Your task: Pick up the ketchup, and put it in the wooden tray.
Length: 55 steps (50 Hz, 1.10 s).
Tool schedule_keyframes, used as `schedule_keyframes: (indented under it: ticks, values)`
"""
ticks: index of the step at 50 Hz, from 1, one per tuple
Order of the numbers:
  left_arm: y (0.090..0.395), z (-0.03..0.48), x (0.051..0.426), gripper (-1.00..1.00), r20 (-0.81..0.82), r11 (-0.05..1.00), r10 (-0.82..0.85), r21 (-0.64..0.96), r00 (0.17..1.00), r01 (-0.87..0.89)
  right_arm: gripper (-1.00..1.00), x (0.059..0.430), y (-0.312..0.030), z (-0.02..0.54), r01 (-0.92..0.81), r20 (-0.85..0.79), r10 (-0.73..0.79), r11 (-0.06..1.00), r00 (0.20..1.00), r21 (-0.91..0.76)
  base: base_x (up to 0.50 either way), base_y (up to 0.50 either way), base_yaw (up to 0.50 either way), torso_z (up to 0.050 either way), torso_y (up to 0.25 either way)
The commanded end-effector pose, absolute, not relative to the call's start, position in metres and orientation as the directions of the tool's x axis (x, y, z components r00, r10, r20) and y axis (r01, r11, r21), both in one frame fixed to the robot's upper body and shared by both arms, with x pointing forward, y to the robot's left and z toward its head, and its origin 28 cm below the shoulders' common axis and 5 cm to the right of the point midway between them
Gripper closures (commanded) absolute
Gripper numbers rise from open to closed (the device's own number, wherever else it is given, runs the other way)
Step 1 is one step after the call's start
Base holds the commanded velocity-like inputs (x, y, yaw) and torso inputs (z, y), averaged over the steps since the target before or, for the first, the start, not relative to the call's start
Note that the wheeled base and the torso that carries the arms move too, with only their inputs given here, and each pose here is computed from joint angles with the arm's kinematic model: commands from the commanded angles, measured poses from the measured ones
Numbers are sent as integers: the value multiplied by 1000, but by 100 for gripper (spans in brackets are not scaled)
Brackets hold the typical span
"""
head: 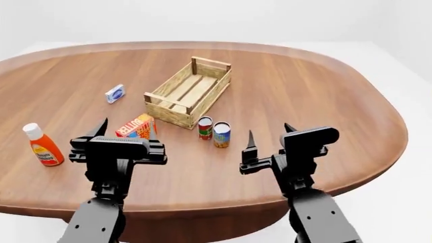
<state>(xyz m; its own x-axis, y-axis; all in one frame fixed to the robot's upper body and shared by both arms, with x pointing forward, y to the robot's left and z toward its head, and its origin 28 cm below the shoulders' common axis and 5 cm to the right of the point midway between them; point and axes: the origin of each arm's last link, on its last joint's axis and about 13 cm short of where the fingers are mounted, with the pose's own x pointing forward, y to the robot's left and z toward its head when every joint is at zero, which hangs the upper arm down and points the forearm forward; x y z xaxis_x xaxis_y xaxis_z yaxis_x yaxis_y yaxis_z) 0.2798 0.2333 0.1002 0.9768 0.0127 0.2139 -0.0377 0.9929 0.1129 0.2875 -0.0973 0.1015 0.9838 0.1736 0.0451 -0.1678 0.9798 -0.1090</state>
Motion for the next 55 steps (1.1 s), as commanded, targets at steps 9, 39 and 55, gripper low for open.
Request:
schedule_keyframes:
  ticks: [9,39,55]
  values:
    - [236,115,290,-100,244,990,9,137,970,-44,-100,294,-101,116,-187,54,195,974,979,-129,356,0,0,0,0]
    - [235,113,290,-100,244,987,10,152,970,-49,-100,301,-100,120,-149,87,165,974,982,-169,269,0,0,0,0]
    - [235,112,290,-100,243,988,17,146,970,-54,-100,305,-100,127,-172,87,192,966,978,-193,0,0,406,0,0]
